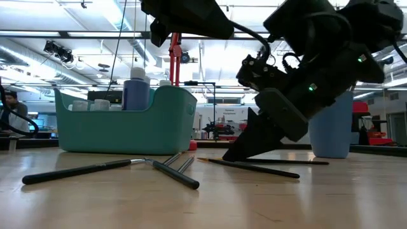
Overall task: Pick & Place Paint Supplies
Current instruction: Put the black gold paint brush into the blue cup
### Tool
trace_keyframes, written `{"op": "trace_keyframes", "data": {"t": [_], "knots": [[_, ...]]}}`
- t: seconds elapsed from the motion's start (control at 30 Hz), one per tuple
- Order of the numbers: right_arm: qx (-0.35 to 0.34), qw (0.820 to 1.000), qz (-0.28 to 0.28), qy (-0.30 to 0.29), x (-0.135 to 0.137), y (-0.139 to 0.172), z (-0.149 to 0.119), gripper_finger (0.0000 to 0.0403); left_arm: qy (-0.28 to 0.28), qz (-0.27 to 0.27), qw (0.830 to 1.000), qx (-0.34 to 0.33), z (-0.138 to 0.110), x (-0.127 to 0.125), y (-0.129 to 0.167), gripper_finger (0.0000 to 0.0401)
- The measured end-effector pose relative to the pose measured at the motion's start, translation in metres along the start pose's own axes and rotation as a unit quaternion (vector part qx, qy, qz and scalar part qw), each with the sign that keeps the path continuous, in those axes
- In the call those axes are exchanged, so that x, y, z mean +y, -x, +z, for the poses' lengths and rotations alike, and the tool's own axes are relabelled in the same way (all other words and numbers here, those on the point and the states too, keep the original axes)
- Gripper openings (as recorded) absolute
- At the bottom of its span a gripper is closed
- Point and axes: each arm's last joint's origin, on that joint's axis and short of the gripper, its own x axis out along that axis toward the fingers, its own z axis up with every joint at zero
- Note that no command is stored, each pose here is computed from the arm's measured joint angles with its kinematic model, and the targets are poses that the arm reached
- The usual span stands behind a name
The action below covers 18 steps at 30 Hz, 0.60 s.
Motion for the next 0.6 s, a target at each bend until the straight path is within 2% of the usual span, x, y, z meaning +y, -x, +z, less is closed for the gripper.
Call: {"op": "trace_keyframes", "data": {"t": [0.17, 0.3, 0.43, 0.6], "knots": [[-0.013, 1.0, 0.02, -0.008, -0.009, -0.001, -0.008, 0.0082, 0.0, -0.002, 1.0, 0.001, 0.0, -0.001, 0.0, 0.0032], [-0.042, 0.998, 0.031, -0.019, -0.017, 0.0, -0.018, 0.0052, 0.0, -0.003, 1.0, 0.001, 0.0, -0.001, 0.0, 0.0032], [-0.062, 0.996, 0.054, -0.022, -0.024, 0.0, -0.027, 0.0042, 0.0, -0.002, 1.0, 0.001, 0.0, -0.001, 0.0, 0.0032], [-0.086, 0.994, 0.065, 0.015, -0.023, -0.005, -0.034, 0.0051, 0.0, -0.002, 1.0, 0.0, 0.0, -0.001, 0.0, 0.0032]]}}
